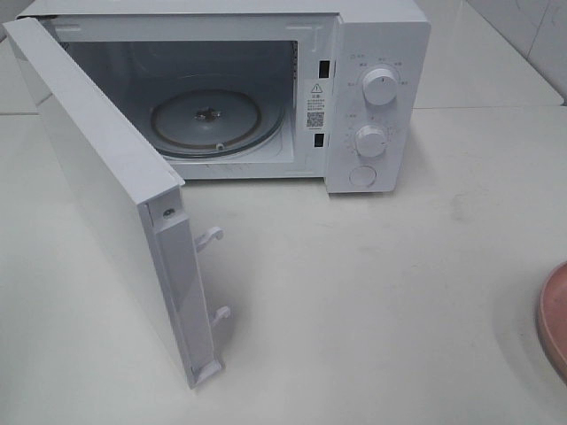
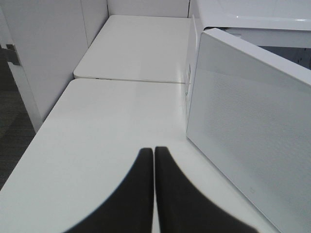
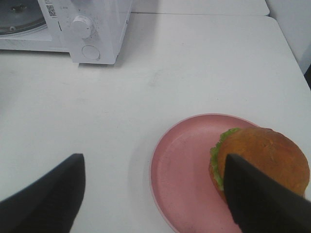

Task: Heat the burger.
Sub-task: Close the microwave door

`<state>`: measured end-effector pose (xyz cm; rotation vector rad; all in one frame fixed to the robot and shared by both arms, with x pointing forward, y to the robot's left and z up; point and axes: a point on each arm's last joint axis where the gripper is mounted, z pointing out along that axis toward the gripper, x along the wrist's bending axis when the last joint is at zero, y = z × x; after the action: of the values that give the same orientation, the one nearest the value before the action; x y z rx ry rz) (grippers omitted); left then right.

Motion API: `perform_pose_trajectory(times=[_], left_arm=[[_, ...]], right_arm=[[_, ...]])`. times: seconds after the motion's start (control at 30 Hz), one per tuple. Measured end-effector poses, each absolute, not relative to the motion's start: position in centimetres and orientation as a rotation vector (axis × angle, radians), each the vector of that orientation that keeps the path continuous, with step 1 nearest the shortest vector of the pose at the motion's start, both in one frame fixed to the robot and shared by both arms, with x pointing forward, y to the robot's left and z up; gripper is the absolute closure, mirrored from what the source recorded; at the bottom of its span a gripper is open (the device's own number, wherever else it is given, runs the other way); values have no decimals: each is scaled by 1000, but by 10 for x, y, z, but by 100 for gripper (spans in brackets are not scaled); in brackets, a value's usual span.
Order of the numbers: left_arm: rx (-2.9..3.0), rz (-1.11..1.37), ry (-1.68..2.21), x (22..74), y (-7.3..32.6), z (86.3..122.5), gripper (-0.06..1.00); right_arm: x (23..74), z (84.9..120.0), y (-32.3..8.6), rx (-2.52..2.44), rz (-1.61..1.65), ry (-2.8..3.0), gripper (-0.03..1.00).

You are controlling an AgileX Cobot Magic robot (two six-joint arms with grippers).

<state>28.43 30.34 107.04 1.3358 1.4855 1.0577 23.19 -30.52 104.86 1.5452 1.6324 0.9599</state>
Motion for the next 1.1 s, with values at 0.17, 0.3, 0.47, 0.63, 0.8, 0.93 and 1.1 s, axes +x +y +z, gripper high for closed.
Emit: perform_pose_trajectory(times=[0.17, 0.3, 0.47, 0.63, 0.8, 0.93, 1.1], left_arm=[[1302, 1085, 1452, 313, 305, 1062, 94], [1282, 1103, 1430, 329, 306, 1052, 94], [1218, 1154, 1364, 354, 308, 1030, 94], [1235, 1168, 1347, 371, 308, 1015, 94], [1333, 1144, 1334, 389, 306, 1002, 94], [1351, 1087, 1345, 398, 304, 994, 94], [1393, 1009, 1253, 413, 294, 984, 94]], right_arm=[[232, 1049, -305, 1545, 960, 1632, 20], [232, 1049, -305, 1545, 960, 1632, 20], [232, 1049, -305, 1545, 960, 1632, 20], [232, 1049, -305, 1545, 960, 1632, 20], [232, 1049, -305, 1545, 960, 1632, 20], [232, 1049, -305, 1545, 960, 1632, 20], [232, 1049, -305, 1545, 960, 1632, 20]])
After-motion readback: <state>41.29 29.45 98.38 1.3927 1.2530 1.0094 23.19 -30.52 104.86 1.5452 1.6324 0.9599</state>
